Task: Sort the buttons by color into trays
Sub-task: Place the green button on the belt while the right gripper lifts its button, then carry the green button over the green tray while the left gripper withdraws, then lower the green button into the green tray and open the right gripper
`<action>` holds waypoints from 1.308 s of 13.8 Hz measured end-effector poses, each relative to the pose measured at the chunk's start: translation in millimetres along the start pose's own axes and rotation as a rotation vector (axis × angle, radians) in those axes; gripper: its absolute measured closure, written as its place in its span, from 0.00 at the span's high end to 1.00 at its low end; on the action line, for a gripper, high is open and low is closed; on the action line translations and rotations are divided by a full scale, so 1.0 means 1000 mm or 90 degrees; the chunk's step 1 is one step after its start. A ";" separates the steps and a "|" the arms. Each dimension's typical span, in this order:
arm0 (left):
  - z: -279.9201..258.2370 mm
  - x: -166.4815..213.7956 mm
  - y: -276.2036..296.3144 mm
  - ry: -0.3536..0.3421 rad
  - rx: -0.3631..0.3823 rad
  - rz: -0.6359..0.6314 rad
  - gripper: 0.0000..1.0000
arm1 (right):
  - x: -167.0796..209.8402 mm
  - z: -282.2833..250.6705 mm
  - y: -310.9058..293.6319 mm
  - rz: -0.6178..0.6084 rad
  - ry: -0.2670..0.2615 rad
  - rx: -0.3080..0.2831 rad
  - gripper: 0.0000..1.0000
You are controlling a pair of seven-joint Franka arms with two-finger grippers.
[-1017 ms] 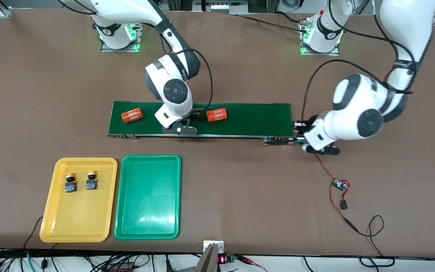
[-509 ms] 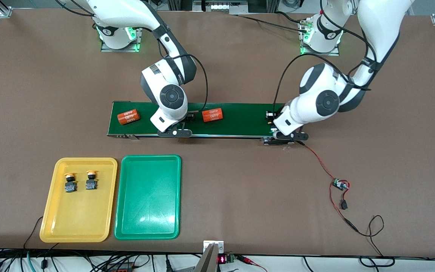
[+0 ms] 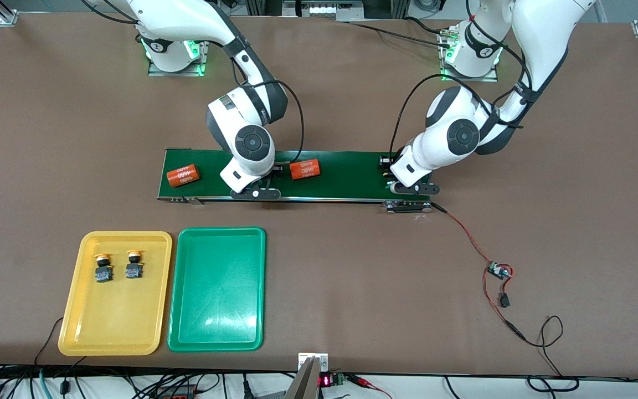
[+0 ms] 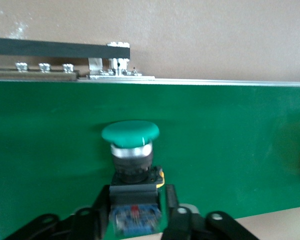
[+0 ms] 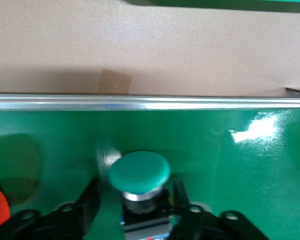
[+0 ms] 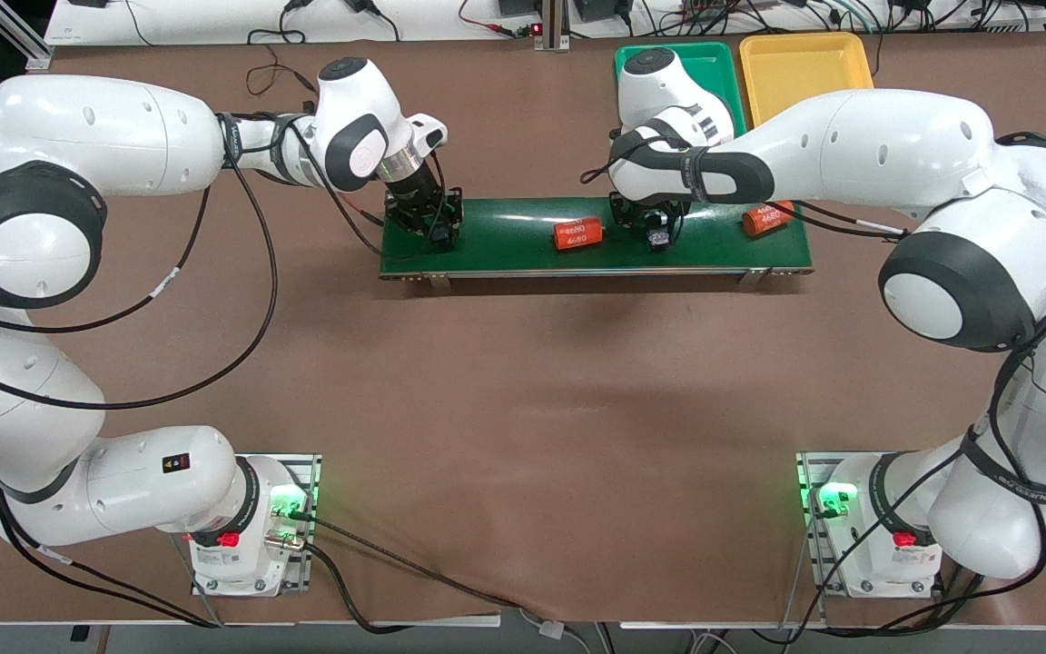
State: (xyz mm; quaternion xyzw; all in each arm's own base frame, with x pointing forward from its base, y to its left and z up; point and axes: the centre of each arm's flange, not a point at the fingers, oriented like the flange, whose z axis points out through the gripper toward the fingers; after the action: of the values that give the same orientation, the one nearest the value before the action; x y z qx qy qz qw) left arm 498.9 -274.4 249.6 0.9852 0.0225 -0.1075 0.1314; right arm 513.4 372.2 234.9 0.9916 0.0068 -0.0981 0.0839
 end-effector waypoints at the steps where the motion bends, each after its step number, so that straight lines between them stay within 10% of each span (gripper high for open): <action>1: -0.006 0.004 0.000 0.006 -0.002 -0.004 0.66 | 0.001 -0.003 0.004 0.004 -0.001 -0.002 0.49; 5: -0.086 0.027 0.002 -0.038 0.036 -0.023 1.00 | 0.021 -0.046 0.038 0.044 0.016 0.000 0.41; 18: -0.338 0.042 -0.187 0.047 0.169 0.089 1.00 | 0.174 -0.040 0.165 0.164 0.158 0.026 0.41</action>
State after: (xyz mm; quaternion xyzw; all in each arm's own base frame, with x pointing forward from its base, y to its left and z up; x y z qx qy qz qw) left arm 596.3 -4.6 511.5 0.9964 -0.0559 -0.0640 0.0060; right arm 696.3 215.8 267.0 0.9903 -0.1118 0.0362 0.0743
